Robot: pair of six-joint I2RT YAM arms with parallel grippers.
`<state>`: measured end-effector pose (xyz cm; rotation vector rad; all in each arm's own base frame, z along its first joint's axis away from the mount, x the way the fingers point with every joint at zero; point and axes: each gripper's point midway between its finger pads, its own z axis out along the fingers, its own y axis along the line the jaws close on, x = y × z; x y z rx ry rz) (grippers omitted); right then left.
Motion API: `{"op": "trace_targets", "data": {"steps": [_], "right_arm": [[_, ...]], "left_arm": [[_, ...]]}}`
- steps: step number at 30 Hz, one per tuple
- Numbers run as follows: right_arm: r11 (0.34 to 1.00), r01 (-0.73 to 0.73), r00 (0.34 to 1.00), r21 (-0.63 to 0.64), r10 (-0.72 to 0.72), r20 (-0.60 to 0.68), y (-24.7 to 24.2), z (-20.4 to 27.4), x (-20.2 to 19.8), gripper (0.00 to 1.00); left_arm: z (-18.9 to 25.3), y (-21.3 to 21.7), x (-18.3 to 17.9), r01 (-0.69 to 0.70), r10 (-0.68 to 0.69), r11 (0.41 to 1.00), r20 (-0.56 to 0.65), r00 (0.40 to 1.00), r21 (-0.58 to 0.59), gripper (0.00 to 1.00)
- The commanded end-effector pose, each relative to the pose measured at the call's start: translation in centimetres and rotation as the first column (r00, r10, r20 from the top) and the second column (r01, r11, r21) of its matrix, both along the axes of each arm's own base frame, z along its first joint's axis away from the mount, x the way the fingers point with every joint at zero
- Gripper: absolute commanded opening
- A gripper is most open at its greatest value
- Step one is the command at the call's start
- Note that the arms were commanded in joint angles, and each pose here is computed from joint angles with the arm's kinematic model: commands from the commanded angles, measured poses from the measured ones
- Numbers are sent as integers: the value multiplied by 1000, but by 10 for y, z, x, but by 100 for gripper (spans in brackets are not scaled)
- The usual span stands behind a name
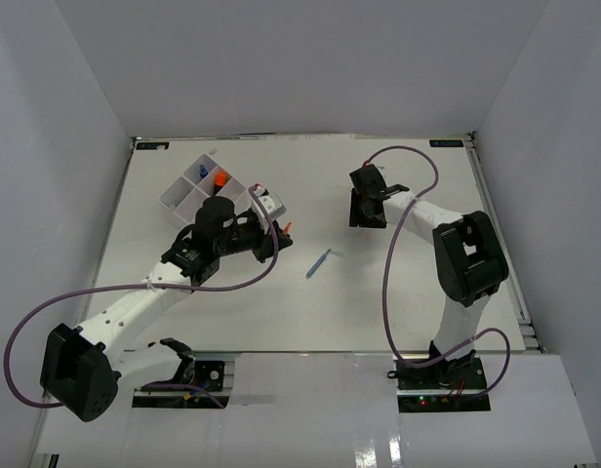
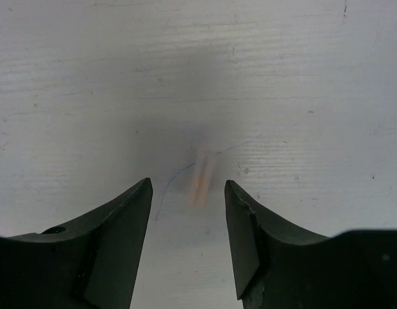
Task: Sort the stationery into containers
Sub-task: Pick up the pen cap from the center of the board.
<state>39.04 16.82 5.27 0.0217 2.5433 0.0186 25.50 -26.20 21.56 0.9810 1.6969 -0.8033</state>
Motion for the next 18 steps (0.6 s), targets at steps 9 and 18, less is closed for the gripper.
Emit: {"op": "trace_targets", "data": {"steps": [9,18], "right_arm": [[997,79,996,9,-78,-47,-4,-17,13,46],[995,102,992,4,-101,-79,-7,-33,14,31]], "left_arm": [[11,2,-8,31,-31,999,41,999,-17,0],[10,2,-8,30,-30,999,44,999,-12,0]]}}
